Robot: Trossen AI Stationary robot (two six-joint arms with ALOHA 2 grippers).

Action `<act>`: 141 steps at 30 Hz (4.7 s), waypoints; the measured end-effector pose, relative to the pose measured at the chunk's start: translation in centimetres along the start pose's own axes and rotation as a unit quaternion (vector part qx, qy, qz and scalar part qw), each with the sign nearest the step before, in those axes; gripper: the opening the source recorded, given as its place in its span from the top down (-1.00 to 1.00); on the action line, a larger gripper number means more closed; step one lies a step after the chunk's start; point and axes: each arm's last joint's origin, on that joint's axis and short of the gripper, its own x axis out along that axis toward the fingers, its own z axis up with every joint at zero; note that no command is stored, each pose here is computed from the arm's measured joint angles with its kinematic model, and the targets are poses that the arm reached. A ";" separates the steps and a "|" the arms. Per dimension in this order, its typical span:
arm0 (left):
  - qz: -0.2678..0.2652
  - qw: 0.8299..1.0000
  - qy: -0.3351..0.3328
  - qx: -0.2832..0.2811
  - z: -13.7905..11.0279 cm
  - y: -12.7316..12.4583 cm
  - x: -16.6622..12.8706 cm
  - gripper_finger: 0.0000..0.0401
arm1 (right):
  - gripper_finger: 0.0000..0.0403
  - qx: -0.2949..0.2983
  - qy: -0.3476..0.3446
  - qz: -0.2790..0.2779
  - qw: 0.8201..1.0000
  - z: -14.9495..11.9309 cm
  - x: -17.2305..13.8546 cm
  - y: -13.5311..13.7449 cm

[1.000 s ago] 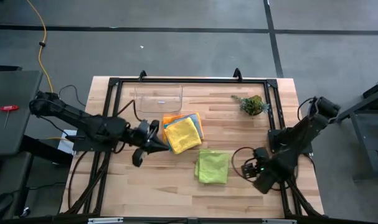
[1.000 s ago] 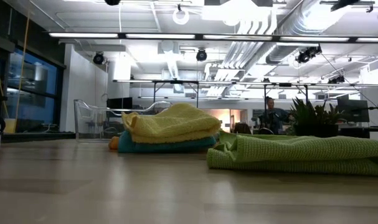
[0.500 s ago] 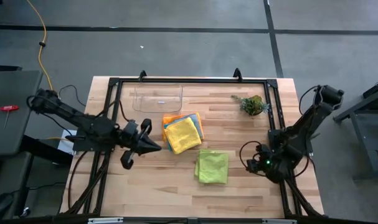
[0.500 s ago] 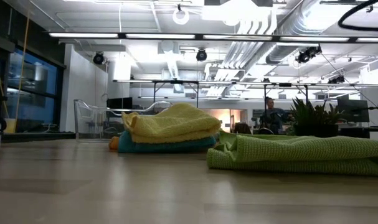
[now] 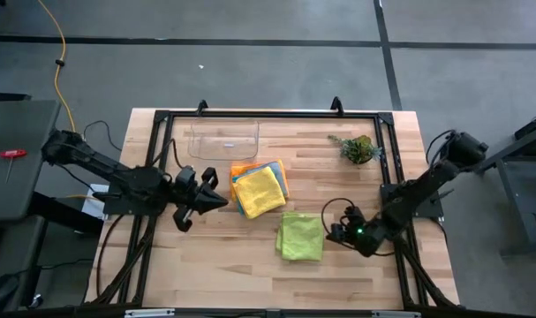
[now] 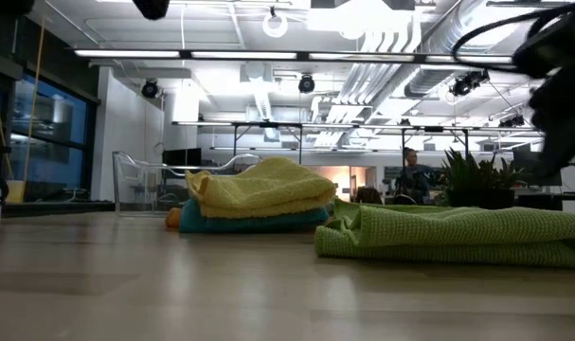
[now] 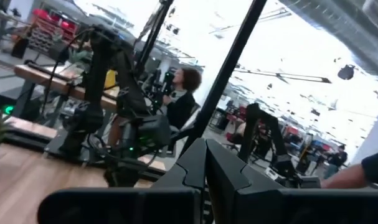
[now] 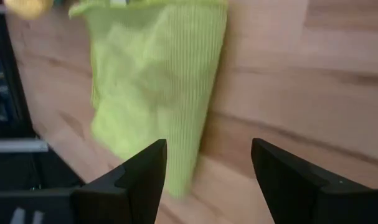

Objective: Fold microfiber towels
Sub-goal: Stack the green towel on the yellow towel

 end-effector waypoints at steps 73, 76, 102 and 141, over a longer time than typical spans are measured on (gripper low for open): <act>-0.055 0.988 -0.130 0.054 7.8 2.8 -5.9 1.00 | 1.00 -0.336 -0.008 0.121 0.934 10.6 -3.0 22.1; -0.063 0.989 -0.124 0.055 7.7 2.7 -5.9 1.00 | 1.00 -0.369 -0.007 0.168 0.914 12.3 -1.2 25.0; -0.067 0.989 -0.120 0.056 7.7 2.7 -5.9 1.00 | 1.00 -0.308 0.026 -0.051 0.950 19.4 7.9 18.4; 0.009 0.999 -0.036 0.016 5.9 4.1 -5.5 1.00 | -0.51 -0.354 -0.086 -0.055 0.930 20.5 0.1 19.8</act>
